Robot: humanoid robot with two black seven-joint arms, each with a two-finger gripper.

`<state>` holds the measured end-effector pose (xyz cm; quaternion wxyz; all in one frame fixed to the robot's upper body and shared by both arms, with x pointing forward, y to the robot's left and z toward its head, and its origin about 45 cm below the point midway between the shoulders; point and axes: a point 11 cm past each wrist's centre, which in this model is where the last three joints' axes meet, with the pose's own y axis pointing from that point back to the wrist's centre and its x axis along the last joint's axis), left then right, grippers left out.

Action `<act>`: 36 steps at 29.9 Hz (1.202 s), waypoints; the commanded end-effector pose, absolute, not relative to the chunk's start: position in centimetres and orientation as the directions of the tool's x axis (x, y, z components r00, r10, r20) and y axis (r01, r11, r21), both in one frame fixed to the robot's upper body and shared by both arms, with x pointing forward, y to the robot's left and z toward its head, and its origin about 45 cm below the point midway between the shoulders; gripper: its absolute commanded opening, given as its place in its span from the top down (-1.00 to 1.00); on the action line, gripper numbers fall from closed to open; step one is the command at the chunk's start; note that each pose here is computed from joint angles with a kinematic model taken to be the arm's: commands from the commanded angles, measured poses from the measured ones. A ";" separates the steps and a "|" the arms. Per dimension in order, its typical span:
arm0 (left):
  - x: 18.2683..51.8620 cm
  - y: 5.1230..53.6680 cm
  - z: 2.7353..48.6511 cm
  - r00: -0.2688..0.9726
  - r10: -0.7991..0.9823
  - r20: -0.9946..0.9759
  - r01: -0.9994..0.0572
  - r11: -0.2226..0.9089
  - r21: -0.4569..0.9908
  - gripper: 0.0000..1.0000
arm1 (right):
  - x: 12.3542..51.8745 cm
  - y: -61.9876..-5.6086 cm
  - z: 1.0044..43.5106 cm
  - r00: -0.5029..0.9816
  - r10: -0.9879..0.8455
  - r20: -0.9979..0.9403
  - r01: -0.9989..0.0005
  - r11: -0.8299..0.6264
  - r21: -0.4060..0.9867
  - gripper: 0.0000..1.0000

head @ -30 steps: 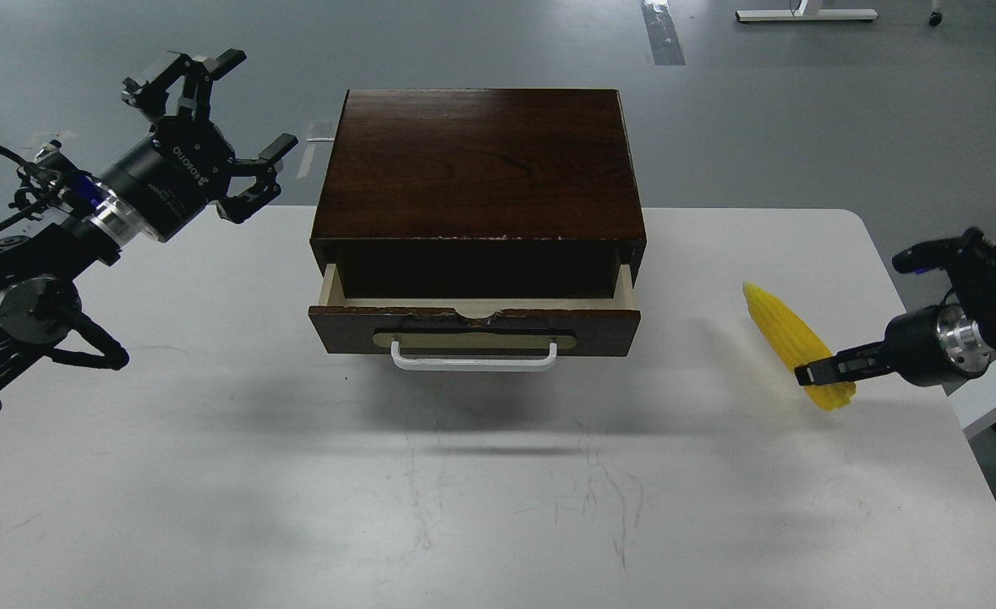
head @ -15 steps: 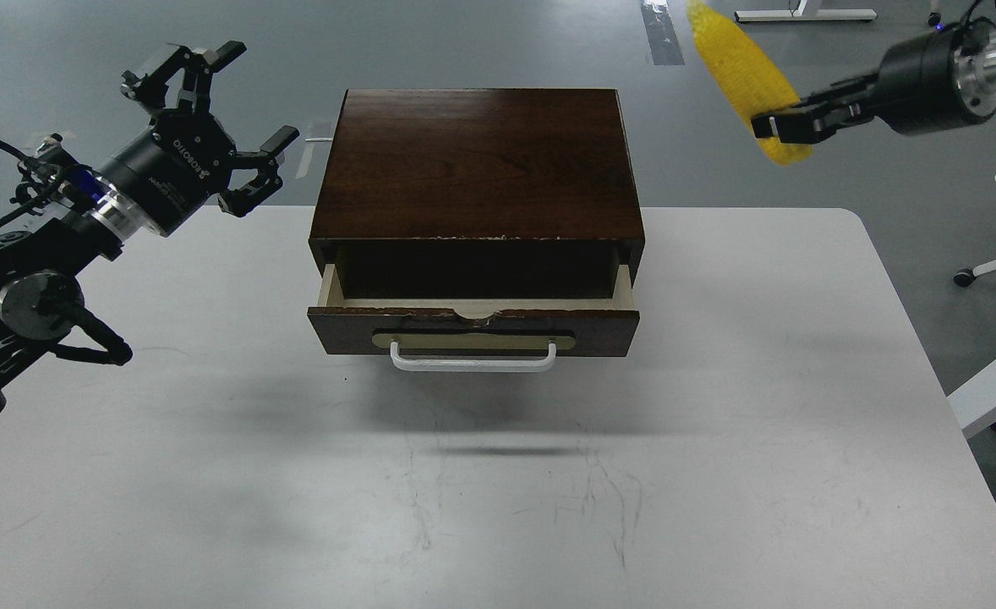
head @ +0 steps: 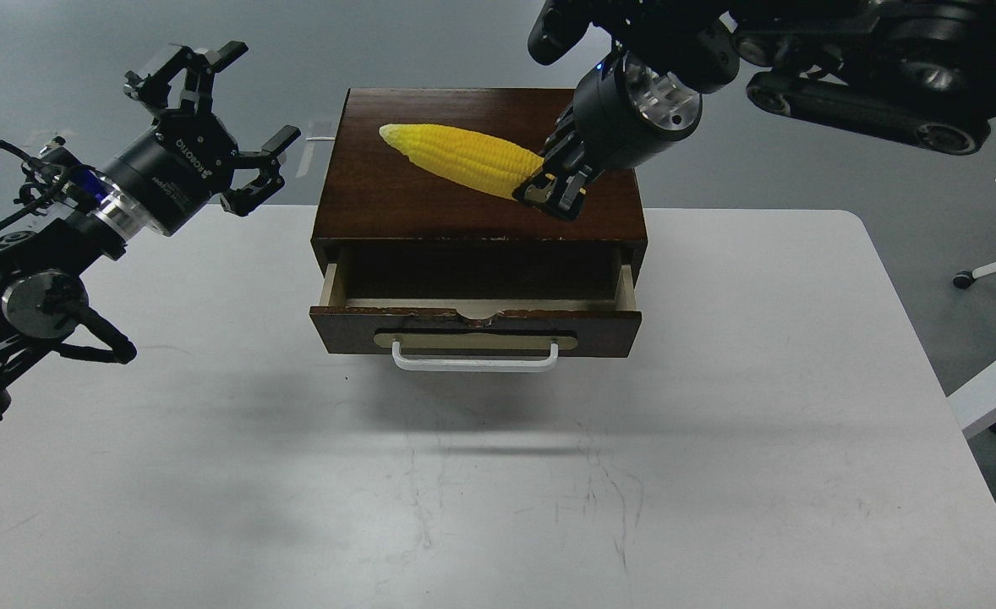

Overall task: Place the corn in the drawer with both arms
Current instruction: 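Lift the corn with the right gripper and carry it over the drawer, then lower the corn into the open drawer and open the right gripper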

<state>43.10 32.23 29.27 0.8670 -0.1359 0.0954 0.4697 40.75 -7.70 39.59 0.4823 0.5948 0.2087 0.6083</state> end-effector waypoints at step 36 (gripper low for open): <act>43.2 32.4 29.6 0.536 0.792 -0.292 -0.844 0.514 -0.155 -0.96 | 38.8 -8.3 33.5 0.037 0.925 0.379 -0.259 -0.357 0.897 0.59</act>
